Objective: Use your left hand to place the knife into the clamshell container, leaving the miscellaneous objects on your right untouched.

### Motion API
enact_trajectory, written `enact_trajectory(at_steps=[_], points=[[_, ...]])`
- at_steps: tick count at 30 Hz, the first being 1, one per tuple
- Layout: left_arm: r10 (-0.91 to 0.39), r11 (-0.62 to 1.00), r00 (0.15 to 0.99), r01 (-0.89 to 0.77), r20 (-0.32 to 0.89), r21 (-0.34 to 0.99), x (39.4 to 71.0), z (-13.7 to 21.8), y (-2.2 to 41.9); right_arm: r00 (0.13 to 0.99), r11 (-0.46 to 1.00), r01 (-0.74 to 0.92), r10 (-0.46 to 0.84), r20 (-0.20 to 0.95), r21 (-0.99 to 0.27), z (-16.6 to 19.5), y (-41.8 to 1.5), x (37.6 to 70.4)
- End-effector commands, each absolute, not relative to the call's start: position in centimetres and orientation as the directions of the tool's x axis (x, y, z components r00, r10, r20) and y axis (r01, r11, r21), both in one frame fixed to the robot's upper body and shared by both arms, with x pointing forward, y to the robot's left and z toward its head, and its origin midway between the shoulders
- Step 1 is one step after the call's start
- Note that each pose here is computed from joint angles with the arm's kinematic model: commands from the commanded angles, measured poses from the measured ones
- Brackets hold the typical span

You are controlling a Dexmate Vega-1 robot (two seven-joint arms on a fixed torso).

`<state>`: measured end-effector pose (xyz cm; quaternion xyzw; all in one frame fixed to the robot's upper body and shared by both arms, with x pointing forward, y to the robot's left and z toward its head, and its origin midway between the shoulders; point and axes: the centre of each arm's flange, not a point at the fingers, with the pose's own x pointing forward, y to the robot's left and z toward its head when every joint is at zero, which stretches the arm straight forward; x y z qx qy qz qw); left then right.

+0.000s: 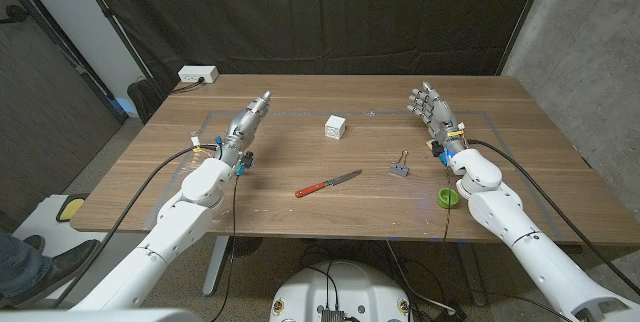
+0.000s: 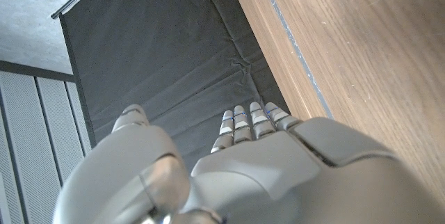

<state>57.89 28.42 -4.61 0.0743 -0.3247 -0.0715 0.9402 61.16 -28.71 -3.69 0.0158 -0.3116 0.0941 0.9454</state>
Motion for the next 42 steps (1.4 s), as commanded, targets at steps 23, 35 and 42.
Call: enact_trajectory(at_steps=[23, 35, 42], points=[[-0.168, 0.801, 0.711, -0.306, 0.683, 0.515, 47.9, -5.8, 23.5, 0.778, 0.979, -0.198, 0.190, 0.599, -0.053, -3.8, -28.9, 59.9], [-0.219, 0.663, 0.648, -0.450, 0.729, 0.599, 46.0, -6.0, 21.8, 0.784, 0.979, -0.197, 0.189, 0.591, -0.051, -4.1, -29.0, 59.5], [-0.242, 0.571, 0.668, -0.488, 0.704, 0.660, 45.1, -6.2, 21.0, 0.790, 0.978, -0.198, 0.198, 0.580, -0.063, -3.7, -29.3, 59.3]])
